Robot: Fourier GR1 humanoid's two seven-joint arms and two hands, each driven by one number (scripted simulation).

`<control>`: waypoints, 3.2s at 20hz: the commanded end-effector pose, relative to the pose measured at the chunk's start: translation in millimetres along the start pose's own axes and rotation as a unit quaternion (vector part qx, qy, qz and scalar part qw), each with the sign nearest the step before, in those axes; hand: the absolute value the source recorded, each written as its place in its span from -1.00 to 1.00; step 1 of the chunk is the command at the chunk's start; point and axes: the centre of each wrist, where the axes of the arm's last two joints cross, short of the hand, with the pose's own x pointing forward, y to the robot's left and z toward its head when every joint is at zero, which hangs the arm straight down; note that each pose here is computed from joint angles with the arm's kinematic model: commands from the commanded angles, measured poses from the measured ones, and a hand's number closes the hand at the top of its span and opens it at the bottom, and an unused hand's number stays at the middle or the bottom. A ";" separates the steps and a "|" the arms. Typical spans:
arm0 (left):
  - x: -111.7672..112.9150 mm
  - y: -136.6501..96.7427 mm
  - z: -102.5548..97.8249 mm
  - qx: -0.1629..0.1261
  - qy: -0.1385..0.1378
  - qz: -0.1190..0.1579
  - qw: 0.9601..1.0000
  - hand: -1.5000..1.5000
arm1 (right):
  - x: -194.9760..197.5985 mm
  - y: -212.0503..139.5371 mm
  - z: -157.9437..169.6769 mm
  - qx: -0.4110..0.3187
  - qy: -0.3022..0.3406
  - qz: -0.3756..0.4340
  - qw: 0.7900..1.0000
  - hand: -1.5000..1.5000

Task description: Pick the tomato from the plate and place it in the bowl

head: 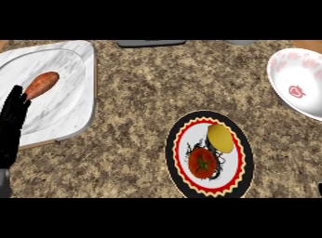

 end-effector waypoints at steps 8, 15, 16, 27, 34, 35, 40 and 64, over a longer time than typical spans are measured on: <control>24.0 -30.4 -16.2 -0.035 -0.020 0.010 0.999 0.00 | 85.6 -49.7 17.3 0.019 0.050 0.101 0.993 -1.00; 36.4 -35.1 -16.9 -0.053 -0.030 0.012 0.998 0.00 | 97.9 -43.2 6.8 0.129 0.119 0.186 0.967 -1.00; 24.6 -33.2 -18.7 -0.055 -0.027 0.006 0.998 0.00 | 101.9 -40.7 3.0 0.141 0.134 0.186 0.963 -1.00; 26.8 -22.5 -24.3 -0.048 -0.025 0.002 0.999 0.00 | 126.6 12.9 -32.2 0.306 0.179 0.251 0.901 -1.00; 22.2 -26.0 -16.3 -0.053 -0.017 0.018 0.998 0.00 | 138.9 59.5 -65.1 0.317 0.189 0.286 0.884 -1.00; 36.5 -31.4 -20.0 -0.044 -0.011 0.007 0.999 0.00 | 139.0 65.9 -72.3 0.297 0.182 0.292 0.891 -1.00; 13.4 -44.4 -23.5 -0.044 -0.016 0.003 0.999 0.00 | 132.9 82.3 -77.2 0.266 0.143 0.312 0.901 -1.00; 15.3 -35.5 -15.7 -0.035 -0.017 0.007 0.999 0.00 | 90.2 129.6 -62.3 0.291 0.195 0.300 0.887 -1.00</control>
